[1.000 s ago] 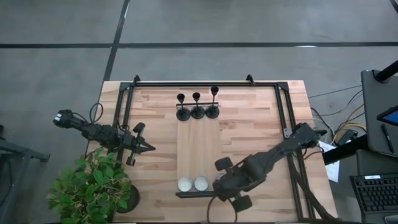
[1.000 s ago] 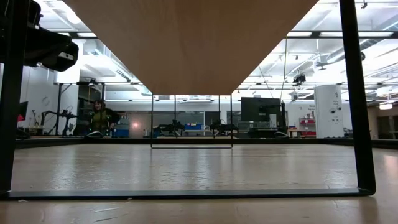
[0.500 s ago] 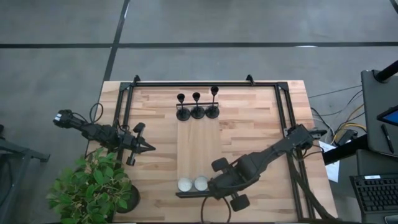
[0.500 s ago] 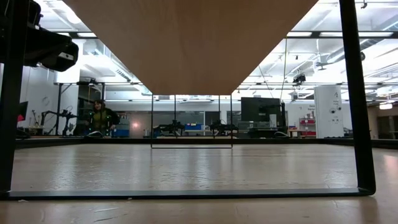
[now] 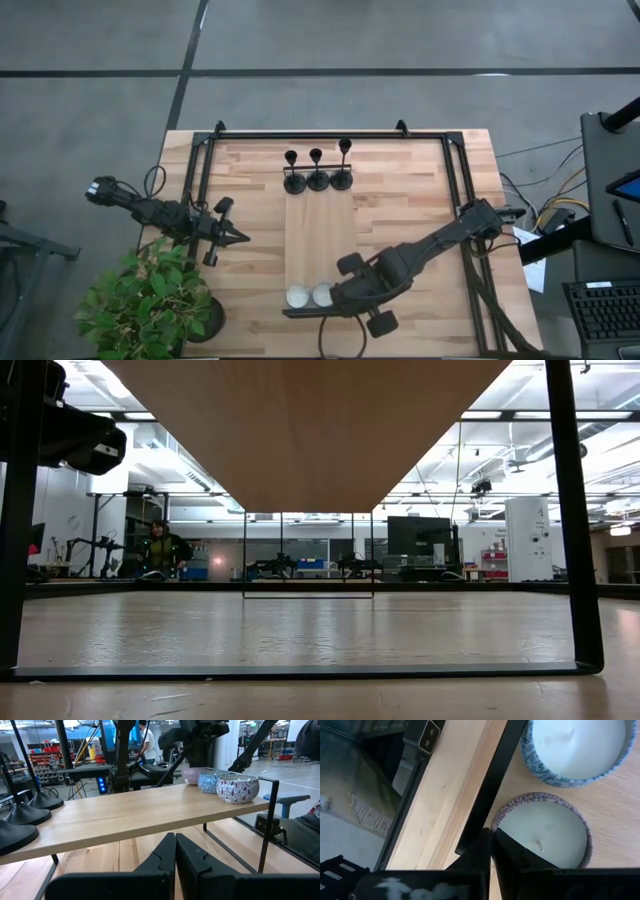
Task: Pick & Place candle stick holders
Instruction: Put the pink patterned scented candle on the shelf aligned with the other red and blue patterned scented candles
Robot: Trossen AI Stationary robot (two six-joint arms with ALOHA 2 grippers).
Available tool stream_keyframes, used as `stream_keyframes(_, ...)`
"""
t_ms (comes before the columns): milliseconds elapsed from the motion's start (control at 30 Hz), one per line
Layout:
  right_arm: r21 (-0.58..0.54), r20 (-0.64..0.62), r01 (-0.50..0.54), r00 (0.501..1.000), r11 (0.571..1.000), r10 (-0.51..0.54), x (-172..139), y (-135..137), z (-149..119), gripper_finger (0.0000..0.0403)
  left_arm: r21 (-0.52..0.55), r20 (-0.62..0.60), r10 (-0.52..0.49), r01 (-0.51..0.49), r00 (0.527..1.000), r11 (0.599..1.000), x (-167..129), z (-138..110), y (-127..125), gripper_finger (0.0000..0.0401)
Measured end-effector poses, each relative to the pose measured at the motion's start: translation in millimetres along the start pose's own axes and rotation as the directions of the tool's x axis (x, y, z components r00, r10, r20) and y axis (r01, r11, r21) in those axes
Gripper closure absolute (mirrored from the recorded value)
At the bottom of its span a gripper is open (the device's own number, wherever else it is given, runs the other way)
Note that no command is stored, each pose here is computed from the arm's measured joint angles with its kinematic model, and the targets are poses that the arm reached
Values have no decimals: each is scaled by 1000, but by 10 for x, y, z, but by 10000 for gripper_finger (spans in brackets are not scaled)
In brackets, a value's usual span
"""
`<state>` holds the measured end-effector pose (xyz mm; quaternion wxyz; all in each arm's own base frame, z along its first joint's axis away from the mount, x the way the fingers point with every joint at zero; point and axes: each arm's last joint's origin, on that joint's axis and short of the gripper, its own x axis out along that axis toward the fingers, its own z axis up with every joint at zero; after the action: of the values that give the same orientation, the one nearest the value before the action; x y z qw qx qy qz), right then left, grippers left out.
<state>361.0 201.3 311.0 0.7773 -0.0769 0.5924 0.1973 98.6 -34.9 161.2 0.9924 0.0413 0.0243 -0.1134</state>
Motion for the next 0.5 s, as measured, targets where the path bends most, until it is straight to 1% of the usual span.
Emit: stream_keyframes(500, 6, 9, -5, 1000, 1000, 5, 23, 1, 8, 394, 0, 0, 0, 0, 1000, 1000, 0, 0, 0, 391)
